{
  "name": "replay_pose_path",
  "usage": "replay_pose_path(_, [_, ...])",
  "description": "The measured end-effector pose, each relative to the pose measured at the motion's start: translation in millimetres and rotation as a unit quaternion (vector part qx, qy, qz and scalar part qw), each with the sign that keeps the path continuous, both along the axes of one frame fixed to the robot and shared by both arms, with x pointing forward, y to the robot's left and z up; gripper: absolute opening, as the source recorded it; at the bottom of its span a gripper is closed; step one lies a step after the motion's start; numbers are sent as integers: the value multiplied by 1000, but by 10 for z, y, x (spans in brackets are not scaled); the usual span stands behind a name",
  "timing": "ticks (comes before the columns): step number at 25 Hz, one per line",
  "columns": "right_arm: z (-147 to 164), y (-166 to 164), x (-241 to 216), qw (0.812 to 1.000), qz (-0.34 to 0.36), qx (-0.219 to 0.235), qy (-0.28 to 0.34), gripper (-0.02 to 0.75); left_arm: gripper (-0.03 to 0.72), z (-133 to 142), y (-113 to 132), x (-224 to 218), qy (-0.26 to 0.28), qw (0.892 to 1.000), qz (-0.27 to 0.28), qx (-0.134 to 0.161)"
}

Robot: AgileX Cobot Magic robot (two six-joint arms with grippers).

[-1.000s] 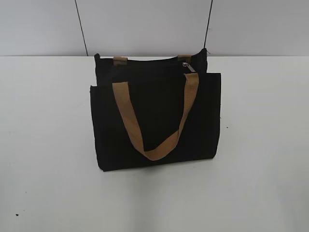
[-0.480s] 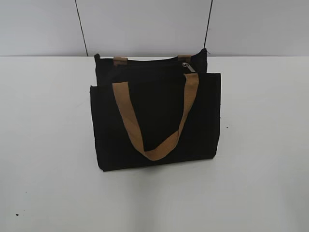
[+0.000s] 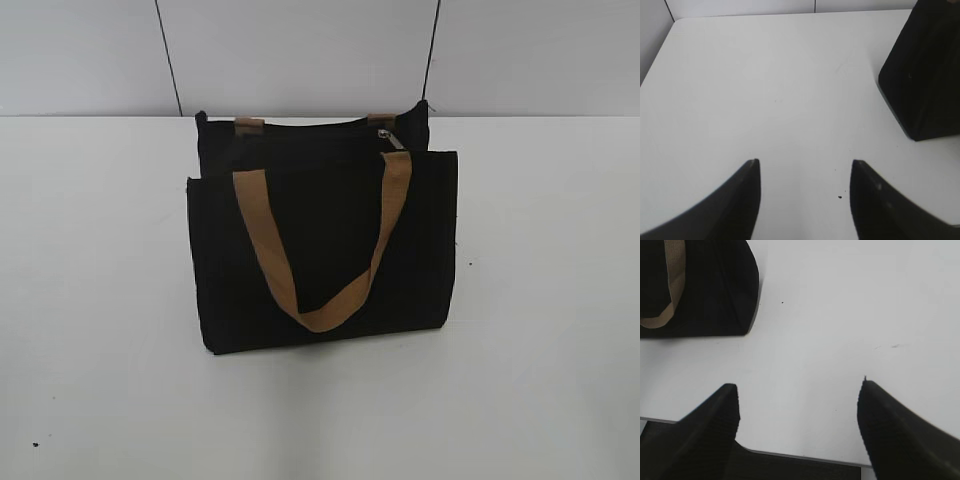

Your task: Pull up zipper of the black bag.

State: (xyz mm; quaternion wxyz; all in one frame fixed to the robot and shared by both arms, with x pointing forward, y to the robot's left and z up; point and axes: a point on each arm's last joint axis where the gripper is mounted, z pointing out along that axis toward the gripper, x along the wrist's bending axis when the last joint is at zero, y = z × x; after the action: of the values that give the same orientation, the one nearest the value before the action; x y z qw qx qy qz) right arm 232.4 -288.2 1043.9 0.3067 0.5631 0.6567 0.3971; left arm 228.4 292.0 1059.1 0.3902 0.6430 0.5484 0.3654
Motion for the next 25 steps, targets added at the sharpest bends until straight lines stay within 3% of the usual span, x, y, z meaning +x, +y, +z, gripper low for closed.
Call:
replay_pose_path(8, [0, 1, 0, 1000, 0, 0, 0, 562, 428, 0, 0, 0, 0, 1000, 0, 0])
replay_pose_path(25, [3, 24, 7, 1000, -28, 10, 0, 562, 335, 0, 0, 0, 0, 1000, 0, 0])
